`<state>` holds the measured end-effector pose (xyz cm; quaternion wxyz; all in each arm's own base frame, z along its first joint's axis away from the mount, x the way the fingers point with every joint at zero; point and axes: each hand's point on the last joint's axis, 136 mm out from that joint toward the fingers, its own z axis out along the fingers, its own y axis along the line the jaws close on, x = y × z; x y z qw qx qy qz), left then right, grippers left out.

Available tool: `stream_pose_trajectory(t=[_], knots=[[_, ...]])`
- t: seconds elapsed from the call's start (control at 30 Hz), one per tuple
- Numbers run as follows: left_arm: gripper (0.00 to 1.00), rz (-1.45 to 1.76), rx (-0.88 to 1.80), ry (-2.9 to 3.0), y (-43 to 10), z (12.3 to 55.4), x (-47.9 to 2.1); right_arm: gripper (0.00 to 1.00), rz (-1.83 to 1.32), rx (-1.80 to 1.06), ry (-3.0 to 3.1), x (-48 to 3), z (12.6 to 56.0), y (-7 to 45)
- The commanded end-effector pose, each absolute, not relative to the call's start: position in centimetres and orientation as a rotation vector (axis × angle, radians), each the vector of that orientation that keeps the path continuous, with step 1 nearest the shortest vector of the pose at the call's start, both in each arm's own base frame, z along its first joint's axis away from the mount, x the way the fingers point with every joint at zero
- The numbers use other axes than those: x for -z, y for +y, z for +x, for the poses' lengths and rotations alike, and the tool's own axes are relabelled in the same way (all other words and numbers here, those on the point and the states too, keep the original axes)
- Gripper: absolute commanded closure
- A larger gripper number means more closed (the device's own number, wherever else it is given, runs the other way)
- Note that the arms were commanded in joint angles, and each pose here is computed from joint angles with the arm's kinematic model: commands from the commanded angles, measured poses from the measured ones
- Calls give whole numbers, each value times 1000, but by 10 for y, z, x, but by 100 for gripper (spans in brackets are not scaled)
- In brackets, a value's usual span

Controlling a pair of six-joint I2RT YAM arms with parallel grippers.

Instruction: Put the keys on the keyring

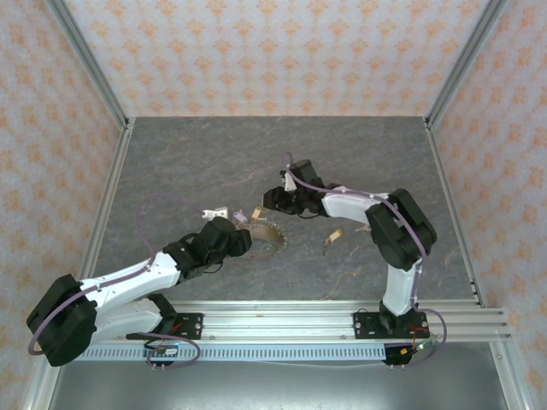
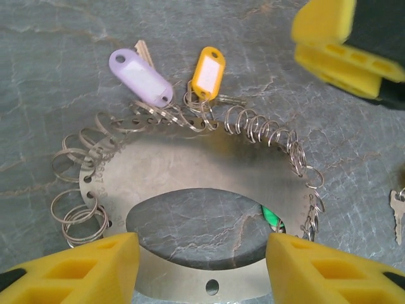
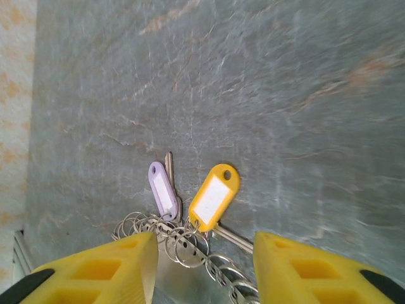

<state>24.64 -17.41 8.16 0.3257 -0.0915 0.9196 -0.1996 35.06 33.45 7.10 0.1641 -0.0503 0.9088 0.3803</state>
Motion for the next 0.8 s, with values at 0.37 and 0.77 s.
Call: stream_pose_trajectory(t=[0.37, 0.77], knots=[[44, -552, 659, 2446, -176, 239, -43, 61, -238, -953, 2760, -22, 333, 338], [51, -536, 664, 2452, -194, 259, -41, 64, -191, -993, 2790, -17, 296, 317]])
